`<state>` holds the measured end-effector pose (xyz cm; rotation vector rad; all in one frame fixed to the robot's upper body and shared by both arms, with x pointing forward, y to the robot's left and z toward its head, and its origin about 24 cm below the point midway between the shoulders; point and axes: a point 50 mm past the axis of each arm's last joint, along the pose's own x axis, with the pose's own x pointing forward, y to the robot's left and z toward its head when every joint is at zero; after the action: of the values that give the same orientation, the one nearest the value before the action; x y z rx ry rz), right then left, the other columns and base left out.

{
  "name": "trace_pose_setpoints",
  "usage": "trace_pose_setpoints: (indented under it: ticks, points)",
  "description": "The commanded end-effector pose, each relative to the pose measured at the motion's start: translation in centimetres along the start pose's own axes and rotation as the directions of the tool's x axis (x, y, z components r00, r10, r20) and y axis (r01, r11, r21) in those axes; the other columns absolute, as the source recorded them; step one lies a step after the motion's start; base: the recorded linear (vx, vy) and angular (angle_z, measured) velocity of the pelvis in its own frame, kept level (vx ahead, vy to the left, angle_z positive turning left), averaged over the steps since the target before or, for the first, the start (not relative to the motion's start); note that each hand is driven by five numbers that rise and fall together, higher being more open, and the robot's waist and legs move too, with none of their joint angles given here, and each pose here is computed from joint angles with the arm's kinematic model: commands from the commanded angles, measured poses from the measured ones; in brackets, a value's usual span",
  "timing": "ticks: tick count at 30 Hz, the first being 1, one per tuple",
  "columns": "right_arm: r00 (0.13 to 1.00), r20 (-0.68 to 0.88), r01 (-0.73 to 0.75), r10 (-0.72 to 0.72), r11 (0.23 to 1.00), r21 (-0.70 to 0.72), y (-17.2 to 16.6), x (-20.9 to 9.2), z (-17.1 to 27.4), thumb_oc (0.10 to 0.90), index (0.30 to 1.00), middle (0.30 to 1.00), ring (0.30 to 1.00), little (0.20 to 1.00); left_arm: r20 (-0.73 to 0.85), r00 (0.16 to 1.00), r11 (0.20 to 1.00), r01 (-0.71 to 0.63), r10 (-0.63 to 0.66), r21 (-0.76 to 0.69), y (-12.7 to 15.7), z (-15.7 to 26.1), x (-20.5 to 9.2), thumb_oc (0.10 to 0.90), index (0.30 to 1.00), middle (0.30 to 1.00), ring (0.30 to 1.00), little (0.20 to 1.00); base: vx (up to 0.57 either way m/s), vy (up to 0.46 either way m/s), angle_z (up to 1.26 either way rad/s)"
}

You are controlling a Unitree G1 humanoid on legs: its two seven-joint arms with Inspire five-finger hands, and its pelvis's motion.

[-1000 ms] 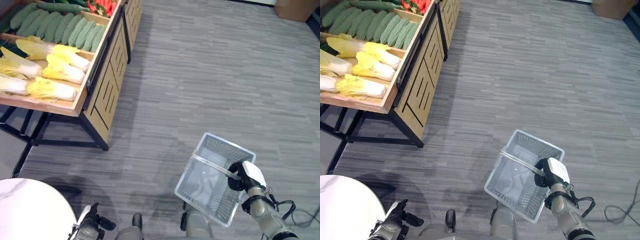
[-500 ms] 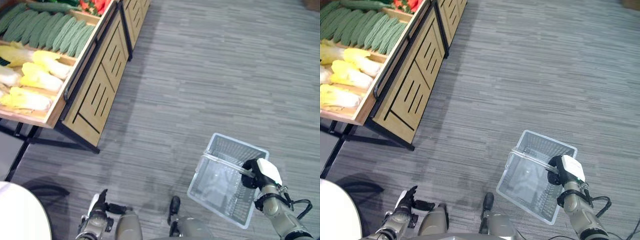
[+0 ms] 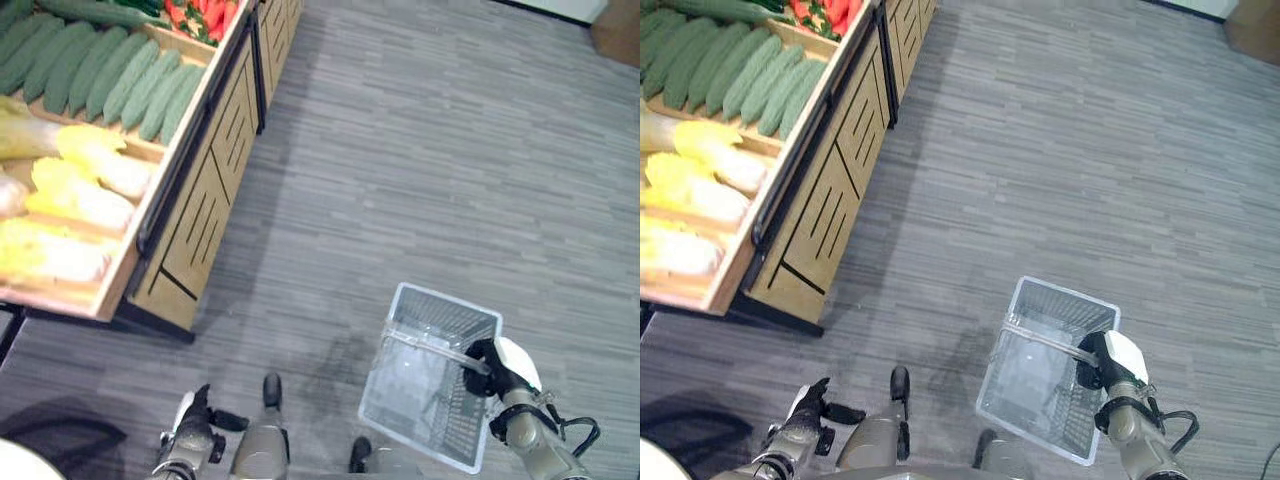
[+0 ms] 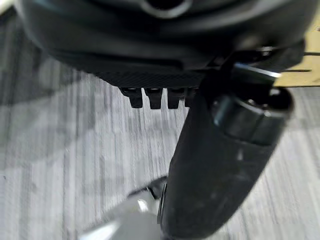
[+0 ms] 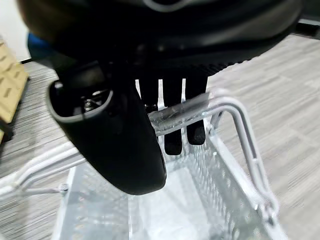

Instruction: Get the vegetables into the basket

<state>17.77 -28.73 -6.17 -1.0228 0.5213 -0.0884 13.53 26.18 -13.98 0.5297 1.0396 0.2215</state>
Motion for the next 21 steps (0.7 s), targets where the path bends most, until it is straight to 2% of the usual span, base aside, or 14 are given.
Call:
trace_pose_setpoints:
  ticks: [1, 6, 7, 12, 16, 21]
  points:
    - [0.960, 0.157, 0.229, -0.232, 0.973, 0.043, -5.6, 2.5, 3.8, 0.400, 0.300, 0.300, 0.300, 0.300, -0.064, 0.997, 0.995, -0.039, 0.045, 0.091, 1.6, -3.3, -0.5, 0.900, 1.000, 1.000, 1.000, 1.000, 0.29, 0.270, 0.23]
    - [0.957, 0.179, 0.225, -0.230, 0.973, 0.044, -5.6, 2.5, 4.3, 0.400, 0.300, 0.300, 0.300, 0.300, -0.008, 0.996, 0.992, -0.084, 0.085, 0.090, 2.8, -1.2, 0.2, 0.900, 1.000, 1.000, 1.000, 1.000, 0.33, 0.116, 0.15]
    - [0.956, 0.178, 0.227, -0.233, 0.972, 0.056, -5.6, 2.5, 4.3, 0.400, 0.300, 0.300, 0.300, 0.300, 0.050, 0.993, 0.992, -0.113, 0.111, 0.053, 3.5, 0.9, 0.6, 0.900, 1.000, 1.000, 1.000, 1.000, 0.40, -0.059, 0.28]
    - [0.961, 0.171, 0.209, -0.215, 0.976, 0.056, -5.3, 2.6, 4.3, 0.400, 0.300, 0.300, 0.300, 0.300, 0.187, 0.971, 0.989, -0.148, 0.149, -0.018, 4.7, 5.3, 1.0, 0.900, 1.000, 1.000, 1.000, 1.000, 0.49, -0.140, 0.50]
    - [0.970, 0.150, 0.186, -0.190, 0.982, 0.040, -5.1, 2.2, 3.4, 0.400, 0.300, 0.300, 0.300, 0.300, 0.196, 0.968, 0.988, -0.148, 0.154, -0.043, 4.9, 5.3, 0.9, 0.900, 1.000, 1.000, 1.000, 1.000, 0.49, -0.192, 0.66]
    - [0.975, 0.148, 0.166, -0.168, 0.986, 0.030, -4.9, 2.3, 3.2, 0.400, 0.300, 0.300, 0.300, 0.300, 0.131, 0.980, 0.988, -0.143, 0.150, -0.061, 4.5, 3.3, 0.8, 0.900, 1.000, 1.000, 1.000, 1.000, 0.31, -0.226, 0.49]
